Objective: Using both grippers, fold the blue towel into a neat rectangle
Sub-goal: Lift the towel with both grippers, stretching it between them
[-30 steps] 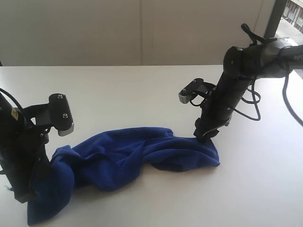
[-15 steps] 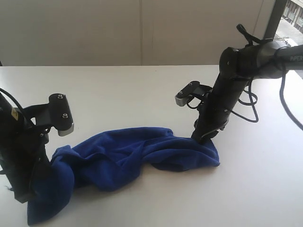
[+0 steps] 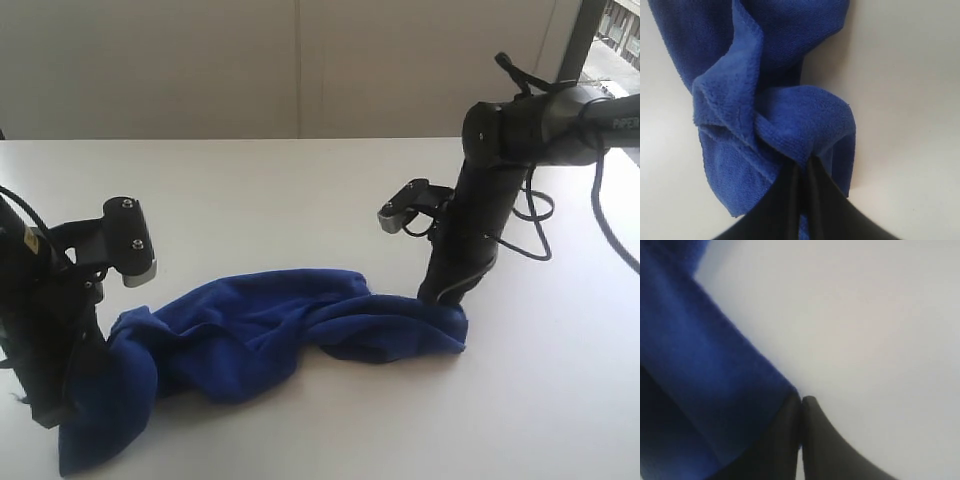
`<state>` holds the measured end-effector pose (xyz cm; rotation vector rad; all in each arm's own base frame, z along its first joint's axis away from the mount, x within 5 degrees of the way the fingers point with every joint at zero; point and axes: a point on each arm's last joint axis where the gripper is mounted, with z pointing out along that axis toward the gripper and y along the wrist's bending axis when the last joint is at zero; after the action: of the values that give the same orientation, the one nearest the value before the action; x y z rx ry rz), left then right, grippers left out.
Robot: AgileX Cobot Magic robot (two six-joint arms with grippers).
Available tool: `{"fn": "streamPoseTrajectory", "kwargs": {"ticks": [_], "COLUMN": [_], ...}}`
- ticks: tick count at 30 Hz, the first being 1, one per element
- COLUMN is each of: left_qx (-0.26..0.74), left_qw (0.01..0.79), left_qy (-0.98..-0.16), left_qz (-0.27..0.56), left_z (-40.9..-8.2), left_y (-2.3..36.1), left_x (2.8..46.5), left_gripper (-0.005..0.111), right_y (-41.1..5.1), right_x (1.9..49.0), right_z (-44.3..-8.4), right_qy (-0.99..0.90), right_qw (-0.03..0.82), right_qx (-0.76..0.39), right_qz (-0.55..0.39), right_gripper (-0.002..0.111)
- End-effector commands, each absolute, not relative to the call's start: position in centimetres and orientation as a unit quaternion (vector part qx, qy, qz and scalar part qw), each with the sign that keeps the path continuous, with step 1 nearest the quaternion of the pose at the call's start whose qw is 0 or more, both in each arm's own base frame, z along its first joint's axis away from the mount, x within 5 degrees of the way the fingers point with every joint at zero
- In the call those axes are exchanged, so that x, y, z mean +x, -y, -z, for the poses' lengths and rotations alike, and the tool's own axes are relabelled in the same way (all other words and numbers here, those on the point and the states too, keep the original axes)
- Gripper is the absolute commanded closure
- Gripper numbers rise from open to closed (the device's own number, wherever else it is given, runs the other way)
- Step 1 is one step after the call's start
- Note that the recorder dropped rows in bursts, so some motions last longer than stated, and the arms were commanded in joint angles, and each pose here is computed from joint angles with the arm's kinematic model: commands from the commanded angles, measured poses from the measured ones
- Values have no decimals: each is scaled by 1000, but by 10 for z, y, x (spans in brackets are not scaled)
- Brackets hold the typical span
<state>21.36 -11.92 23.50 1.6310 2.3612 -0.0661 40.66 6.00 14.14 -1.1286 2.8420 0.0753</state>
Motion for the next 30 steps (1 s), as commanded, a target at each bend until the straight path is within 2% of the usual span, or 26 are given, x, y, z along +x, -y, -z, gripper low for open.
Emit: {"fn": "streamPoseTrajectory", "kwargs": {"ticks": [1,9,14,18,25,30], "left_qx": [566,558,564,577,576,585], "left_qw": [156,223,251,276,314,271], "left_qy": [-810,-800,-787,-768,-754,-764], "left_qz": [11,1,-13,-33,-42,-34], "left_z": [-238,-273,-286,-298,-317,-317], "left_y": [118,114,109,104,96,89], "left_x": [215,208,202,195,179,165], "left_gripper": [107,107,107,107,107,107], "right_y": [-45,-31,-16,-8,11,16], "right_x": [401,365,310,257,209,196], "right_z": [-185,-315,-397,-444,-476,-481], "right_qy": [-935,-920,-893,-868,-847,-849], "right_qw": [60,237,343,408,438,440], "right_qx": [-346,-281,-227,-200,-147,-117], "right_qz": [51,135,183,199,262,267], "right_gripper": [108,108,108,108,108,108]}}
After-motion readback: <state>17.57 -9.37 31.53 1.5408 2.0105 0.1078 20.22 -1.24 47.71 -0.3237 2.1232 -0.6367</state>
